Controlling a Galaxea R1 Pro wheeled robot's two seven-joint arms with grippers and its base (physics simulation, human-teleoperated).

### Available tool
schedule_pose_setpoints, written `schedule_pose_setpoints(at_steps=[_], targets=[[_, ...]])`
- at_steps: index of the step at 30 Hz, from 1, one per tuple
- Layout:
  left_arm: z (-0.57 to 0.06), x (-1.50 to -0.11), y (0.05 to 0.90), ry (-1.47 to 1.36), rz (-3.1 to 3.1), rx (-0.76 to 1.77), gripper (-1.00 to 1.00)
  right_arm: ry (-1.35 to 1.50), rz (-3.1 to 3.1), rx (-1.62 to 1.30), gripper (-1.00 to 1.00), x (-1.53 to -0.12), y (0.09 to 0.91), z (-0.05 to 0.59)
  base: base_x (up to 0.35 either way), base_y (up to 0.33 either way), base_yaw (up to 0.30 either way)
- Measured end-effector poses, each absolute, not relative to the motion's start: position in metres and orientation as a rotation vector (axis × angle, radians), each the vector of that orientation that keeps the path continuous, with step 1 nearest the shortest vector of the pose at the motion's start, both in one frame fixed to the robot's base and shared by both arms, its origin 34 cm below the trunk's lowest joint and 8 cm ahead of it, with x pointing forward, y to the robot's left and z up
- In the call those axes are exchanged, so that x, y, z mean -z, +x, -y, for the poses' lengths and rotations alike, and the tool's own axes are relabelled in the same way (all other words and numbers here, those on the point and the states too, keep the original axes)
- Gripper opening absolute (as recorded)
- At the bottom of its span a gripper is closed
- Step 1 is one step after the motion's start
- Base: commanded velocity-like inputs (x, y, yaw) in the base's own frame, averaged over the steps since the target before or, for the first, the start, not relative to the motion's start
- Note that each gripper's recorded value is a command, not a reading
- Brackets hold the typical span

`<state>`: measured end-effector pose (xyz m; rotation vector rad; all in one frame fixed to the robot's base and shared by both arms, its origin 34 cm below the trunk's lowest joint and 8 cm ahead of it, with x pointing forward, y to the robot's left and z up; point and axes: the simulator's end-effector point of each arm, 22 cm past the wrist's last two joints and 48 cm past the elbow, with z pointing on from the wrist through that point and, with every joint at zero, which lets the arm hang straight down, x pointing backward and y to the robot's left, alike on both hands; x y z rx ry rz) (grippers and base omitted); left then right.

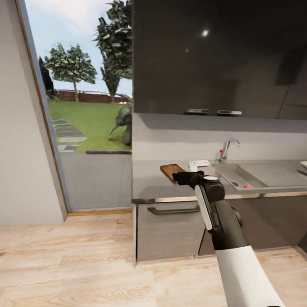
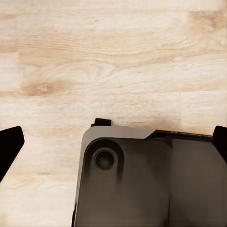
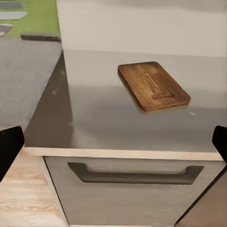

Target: In the kitchen, take the Vidalia onion out of the sink, dice it on the chopping board with the paring knife, put the diced onion into the bowl on the countertop, then place both the paring knife and the chopping board into the sink.

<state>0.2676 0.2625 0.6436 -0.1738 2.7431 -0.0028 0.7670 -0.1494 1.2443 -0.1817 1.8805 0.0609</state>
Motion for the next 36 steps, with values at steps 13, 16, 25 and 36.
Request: schedule_pose_setpoints(at_steps=[13,16,25,36], targets=[[-0.261,-0.642,0.264,-0.175,-2.751,0.004,1.00,-0.088,-1.939,0.038,1.00,-1.221,0.773,0.180,0.268,0.220,0.000],[-0.261,-0.642,0.264,-0.175,-2.751,0.004,1.00,-0.029,-1.964,0.032,1.00,-1.212,0.775,0.197,0.277,0.208,0.000],[-0.262,-0.642,0.264,-0.175,-2.751,0.004,1.00,0.069,-2.007,0.026,1.00,-1.194,0.777,0.225,0.278,0.207,0.000],[-0.261,-0.642,0.264,-0.173,-2.751,0.004,1.00,0.251,-2.021,0.063,1.00,-1.183,0.773,0.278,0.309,0.072,0.000]])
